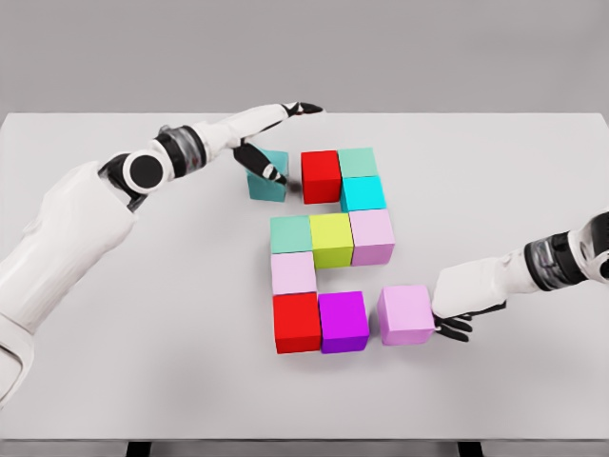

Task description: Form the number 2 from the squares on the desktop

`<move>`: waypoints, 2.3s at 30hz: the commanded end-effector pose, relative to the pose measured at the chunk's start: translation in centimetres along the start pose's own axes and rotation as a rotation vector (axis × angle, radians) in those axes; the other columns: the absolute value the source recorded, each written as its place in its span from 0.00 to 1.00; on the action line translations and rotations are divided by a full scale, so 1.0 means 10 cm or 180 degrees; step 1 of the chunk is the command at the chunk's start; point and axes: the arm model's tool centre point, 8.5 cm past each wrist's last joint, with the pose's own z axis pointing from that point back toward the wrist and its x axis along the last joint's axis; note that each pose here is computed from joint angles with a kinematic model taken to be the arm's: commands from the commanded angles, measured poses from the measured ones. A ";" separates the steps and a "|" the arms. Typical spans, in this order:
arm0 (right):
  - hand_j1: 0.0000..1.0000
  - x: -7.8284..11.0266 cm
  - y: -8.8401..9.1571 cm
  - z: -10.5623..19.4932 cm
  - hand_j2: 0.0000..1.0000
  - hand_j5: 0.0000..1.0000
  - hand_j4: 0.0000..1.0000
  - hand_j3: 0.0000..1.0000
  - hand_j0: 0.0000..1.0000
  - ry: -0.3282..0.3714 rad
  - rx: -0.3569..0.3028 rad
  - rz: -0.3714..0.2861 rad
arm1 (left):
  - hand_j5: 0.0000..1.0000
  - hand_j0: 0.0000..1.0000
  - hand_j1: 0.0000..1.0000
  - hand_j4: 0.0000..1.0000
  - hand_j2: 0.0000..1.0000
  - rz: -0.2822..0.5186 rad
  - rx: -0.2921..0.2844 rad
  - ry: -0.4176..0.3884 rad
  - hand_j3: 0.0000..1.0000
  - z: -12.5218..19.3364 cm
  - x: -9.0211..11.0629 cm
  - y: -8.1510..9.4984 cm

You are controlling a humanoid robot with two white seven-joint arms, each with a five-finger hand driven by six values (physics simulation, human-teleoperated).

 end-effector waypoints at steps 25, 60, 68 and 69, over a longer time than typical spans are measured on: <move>0.10 0.04 -0.06 -0.08 0.10 0.10 0.10 0.10 0.10 -0.0072 -0.0028 0.0034 | 0.39 0.39 0.39 0.39 0.39 -0.0491 -0.0548 0.1248 0.39 0.19 -0.81 -0.09; 0.10 -0.08 -0.05 -0.01 0.10 0.10 0.10 0.10 0.10 0.0049 -0.0027 -0.0026 | 0.39 0.39 0.39 0.39 0.39 -0.0488 -0.0555 0.0991 0.39 0.17 -0.62 -0.02; 0.10 -0.06 -0.10 -0.05 0.10 0.10 0.10 0.10 0.10 0.0009 -0.0041 0.0008 | 0.39 0.39 0.39 0.39 0.39 -0.0461 -0.0530 0.0996 0.39 0.23 -0.63 0.05; 0.10 -0.06 -0.10 -0.06 0.10 0.10 0.10 0.10 0.10 0.0006 -0.0042 0.0011 | 0.39 0.39 0.39 0.39 0.39 -0.0460 -0.0525 0.1001 0.39 0.24 -0.64 0.05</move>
